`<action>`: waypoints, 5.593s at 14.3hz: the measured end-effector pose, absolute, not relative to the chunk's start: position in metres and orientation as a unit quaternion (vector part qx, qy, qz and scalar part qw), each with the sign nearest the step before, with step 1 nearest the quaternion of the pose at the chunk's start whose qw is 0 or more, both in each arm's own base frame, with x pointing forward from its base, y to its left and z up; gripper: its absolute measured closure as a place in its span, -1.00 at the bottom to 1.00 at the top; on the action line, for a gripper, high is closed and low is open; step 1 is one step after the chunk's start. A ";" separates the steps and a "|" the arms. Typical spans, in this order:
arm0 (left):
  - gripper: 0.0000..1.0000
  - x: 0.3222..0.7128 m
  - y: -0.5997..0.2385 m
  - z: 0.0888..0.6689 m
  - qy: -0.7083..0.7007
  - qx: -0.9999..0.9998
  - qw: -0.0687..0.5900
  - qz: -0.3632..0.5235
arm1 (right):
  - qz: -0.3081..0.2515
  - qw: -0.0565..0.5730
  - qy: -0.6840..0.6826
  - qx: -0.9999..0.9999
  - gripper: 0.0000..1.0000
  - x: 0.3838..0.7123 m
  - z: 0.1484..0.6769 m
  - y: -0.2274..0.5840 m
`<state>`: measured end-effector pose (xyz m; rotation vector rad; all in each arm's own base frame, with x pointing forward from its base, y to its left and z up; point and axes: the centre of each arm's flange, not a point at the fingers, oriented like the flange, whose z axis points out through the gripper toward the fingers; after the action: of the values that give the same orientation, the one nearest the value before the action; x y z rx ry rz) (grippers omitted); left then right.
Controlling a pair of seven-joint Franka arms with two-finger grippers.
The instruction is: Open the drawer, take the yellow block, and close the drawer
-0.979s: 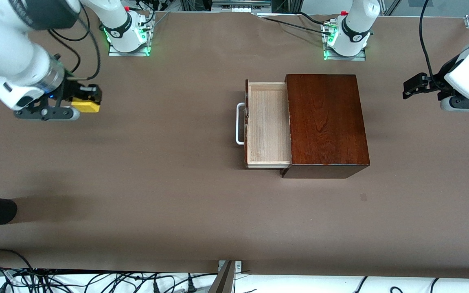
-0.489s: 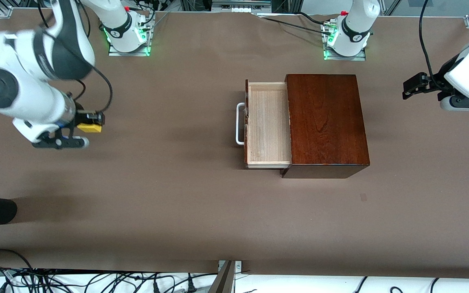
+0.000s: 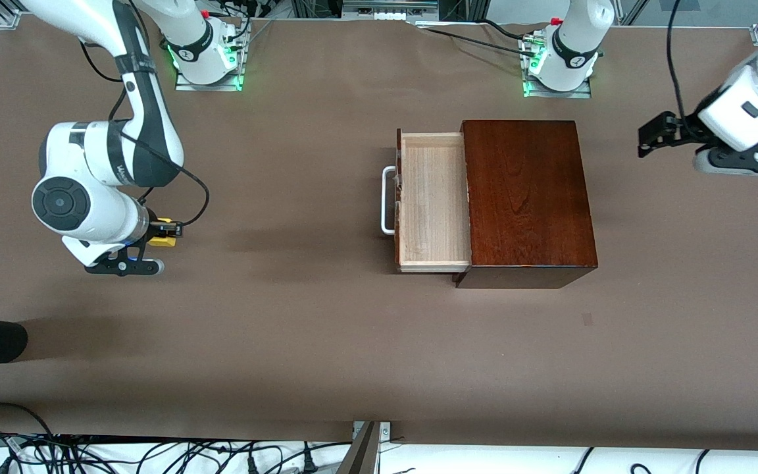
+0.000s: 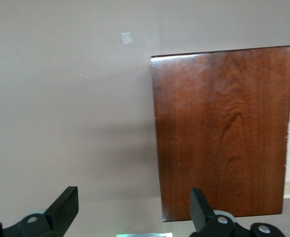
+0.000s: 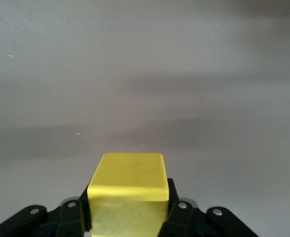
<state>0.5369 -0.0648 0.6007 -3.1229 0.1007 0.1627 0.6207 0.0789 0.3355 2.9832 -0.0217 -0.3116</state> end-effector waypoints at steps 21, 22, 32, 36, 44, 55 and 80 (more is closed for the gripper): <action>-1.00 0.464 -0.384 0.520 -0.219 -0.973 0.025 0.063 | -0.111 0.004 -0.024 0.993 -0.11 0.573 0.187 0.040; -1.00 0.459 -0.399 0.511 -0.234 -0.970 0.023 0.064 | -0.112 0.004 -0.025 0.993 -0.25 0.573 0.186 0.039; -1.00 0.445 -0.522 0.423 -0.369 -0.925 0.023 0.089 | -0.125 0.001 -0.021 0.992 -1.00 0.593 0.394 0.041; -1.00 0.445 -0.556 0.382 -0.410 -0.909 0.038 0.073 | -0.104 -0.002 -0.015 0.995 -1.00 0.572 0.492 0.043; -0.30 0.461 -0.559 0.341 -0.451 -0.888 0.048 0.069 | -0.052 -0.009 -0.028 0.998 -1.00 0.523 0.591 0.025; 0.98 0.471 -0.553 0.310 -0.449 -0.890 0.068 0.035 | -0.056 -0.009 -0.029 0.998 -1.00 0.520 0.606 0.021; 0.98 0.523 -0.408 0.326 -0.395 -0.911 0.112 0.039 | -0.018 -0.010 -0.051 0.998 -1.00 0.498 0.605 -0.007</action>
<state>0.5225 -0.4080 0.3261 -2.6743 -1.1611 0.1131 0.4984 -0.0066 0.6049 3.1561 -0.1613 -0.0583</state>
